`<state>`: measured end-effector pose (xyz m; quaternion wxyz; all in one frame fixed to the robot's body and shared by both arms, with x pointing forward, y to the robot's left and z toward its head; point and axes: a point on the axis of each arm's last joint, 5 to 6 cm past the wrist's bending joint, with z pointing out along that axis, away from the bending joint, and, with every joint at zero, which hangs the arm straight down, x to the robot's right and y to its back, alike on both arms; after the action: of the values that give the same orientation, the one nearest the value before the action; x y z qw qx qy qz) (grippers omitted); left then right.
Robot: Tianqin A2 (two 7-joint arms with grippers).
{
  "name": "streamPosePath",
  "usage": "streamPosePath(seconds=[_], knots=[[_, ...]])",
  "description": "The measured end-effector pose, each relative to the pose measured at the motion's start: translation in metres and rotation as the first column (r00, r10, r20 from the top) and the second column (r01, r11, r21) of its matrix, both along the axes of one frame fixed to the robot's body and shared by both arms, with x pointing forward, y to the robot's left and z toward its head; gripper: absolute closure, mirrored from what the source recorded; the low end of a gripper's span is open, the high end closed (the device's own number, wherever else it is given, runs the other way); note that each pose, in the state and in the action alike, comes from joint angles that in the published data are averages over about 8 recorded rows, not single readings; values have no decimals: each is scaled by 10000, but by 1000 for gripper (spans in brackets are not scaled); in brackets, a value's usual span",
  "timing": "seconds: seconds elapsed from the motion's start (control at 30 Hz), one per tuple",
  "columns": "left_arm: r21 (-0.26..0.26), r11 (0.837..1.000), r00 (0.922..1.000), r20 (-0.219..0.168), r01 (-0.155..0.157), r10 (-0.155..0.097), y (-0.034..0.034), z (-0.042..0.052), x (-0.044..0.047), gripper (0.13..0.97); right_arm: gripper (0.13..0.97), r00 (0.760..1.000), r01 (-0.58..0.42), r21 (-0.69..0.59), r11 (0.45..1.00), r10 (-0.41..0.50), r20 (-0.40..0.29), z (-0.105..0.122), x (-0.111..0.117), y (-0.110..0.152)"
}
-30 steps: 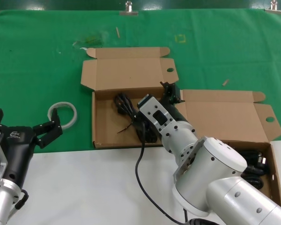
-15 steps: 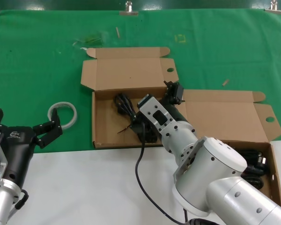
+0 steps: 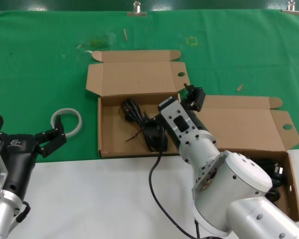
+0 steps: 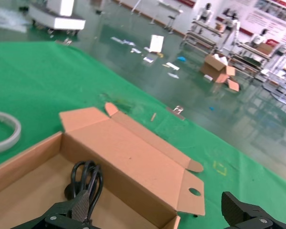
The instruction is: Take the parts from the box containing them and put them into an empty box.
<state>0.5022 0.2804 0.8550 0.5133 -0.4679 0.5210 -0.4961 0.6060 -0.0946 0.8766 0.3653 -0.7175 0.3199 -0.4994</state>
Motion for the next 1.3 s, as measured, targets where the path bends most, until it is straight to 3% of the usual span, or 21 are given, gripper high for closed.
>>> streamPosePath(seconds=[0.5,1.3], knots=[[-1,10000,10000,0,0,0,0,0,0,132,130,9952,661,2075,9760,-795,572,-46,-146,-253],[1,10000,10000,0,0,0,0,0,0,132,130,9760,1221,4542,8825,-1900,1068,-153,-460,-757]])
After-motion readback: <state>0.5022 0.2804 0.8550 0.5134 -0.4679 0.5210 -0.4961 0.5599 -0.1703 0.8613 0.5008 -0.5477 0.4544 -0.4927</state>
